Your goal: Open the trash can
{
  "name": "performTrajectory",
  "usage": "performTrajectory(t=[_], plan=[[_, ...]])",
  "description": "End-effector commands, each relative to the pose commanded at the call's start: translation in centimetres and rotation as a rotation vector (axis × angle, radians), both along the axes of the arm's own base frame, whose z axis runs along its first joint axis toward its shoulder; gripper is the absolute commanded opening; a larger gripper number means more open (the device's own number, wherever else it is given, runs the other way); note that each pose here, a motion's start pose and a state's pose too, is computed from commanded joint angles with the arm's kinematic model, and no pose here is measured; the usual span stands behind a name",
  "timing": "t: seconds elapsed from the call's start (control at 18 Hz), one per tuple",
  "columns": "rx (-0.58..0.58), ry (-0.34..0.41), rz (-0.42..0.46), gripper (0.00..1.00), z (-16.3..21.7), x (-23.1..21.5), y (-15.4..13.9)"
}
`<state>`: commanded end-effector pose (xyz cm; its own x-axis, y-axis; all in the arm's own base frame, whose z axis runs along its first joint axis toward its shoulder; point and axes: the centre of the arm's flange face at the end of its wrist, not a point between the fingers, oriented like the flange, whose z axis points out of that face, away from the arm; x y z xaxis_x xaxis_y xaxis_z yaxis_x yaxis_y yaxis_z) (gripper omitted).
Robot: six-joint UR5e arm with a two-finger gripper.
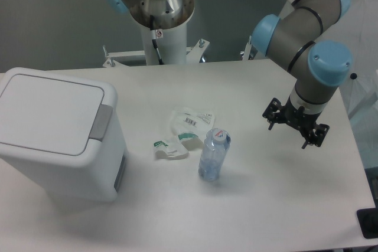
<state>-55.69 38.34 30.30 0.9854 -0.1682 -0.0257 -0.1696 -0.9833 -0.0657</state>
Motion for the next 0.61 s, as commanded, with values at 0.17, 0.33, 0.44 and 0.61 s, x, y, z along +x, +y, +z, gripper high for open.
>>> performTrajectory(t=[0.17,0.33,0.44,0.61], plan=[[-0.001,-0.001,0.002,1.0,0.0,0.0,-0.1],[0.0,-0.005,0.005,1.0,-0.1,-0.1,-0.3],[-0.001,0.002,0.015,1.0,0.6,-0.2,-1.0],[0.007,0.016,0.044,1.0,2.8,0.6,-2.5]])
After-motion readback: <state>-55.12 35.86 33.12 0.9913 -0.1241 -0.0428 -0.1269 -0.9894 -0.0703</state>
